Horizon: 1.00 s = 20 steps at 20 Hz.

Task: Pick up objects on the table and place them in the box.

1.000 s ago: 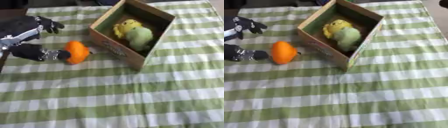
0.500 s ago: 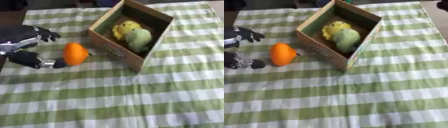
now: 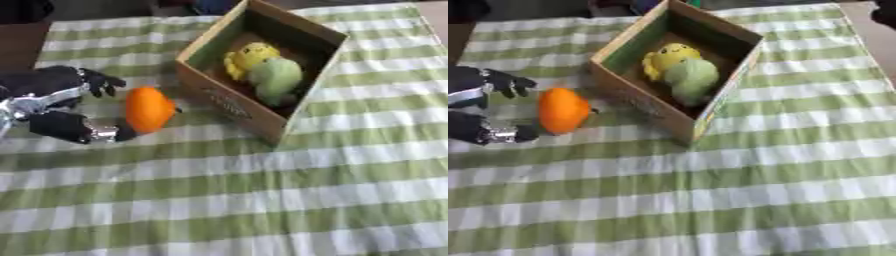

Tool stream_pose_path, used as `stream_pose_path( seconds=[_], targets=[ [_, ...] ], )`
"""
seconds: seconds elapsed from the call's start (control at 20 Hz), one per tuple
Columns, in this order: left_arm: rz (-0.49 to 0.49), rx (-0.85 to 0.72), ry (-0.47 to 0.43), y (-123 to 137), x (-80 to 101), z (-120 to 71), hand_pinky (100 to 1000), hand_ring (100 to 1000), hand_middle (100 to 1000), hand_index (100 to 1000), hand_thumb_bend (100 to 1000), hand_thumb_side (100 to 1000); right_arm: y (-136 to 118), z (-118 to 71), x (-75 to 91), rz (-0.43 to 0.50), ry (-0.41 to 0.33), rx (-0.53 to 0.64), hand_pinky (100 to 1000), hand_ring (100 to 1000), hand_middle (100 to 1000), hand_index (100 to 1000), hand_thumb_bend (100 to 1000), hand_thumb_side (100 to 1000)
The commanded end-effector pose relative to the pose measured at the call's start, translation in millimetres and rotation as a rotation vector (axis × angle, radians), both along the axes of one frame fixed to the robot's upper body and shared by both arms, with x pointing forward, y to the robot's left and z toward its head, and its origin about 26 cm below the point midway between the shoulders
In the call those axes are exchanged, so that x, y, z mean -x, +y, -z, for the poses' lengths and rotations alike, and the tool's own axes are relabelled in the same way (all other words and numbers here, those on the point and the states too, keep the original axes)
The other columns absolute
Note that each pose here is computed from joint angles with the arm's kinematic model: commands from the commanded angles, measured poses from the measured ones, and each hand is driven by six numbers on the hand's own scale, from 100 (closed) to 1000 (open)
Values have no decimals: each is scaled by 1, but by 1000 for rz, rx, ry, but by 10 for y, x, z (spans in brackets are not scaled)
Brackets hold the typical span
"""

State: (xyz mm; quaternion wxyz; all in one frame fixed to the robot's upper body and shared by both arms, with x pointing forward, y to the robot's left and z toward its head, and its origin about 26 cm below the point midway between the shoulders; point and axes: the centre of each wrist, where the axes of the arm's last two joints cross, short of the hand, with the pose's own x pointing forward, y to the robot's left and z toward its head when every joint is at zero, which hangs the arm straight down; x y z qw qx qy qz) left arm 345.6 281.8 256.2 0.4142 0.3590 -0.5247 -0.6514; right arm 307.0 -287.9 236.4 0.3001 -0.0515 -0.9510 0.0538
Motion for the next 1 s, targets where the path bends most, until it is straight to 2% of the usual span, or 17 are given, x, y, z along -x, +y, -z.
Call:
stream_pose_path(
  seconds=[0.05,0.3,0.85,1.0],
  targets=[
    [-46,-22,-74,17,-26,-71,551,808,804,1000,594,953,-19,-89,38,9,-32,26,772,758,547,850,100,1000],
    [-72,-39,-106,-22,-106,-14,549,807,801,1000,591,963,-14,-86,37,5,-30,27,772,759,546,850,100,1000],
    [-99,-24,-78,-38,-291,176,538,793,774,982,588,964,-13,-78,37,6,-27,25,774,759,544,851,100,1000],
    [-97,-12,-115,-49,-299,191,500,758,733,903,475,850,-14,-75,37,7,-25,24,774,760,544,851,100,1000]
  ],
)
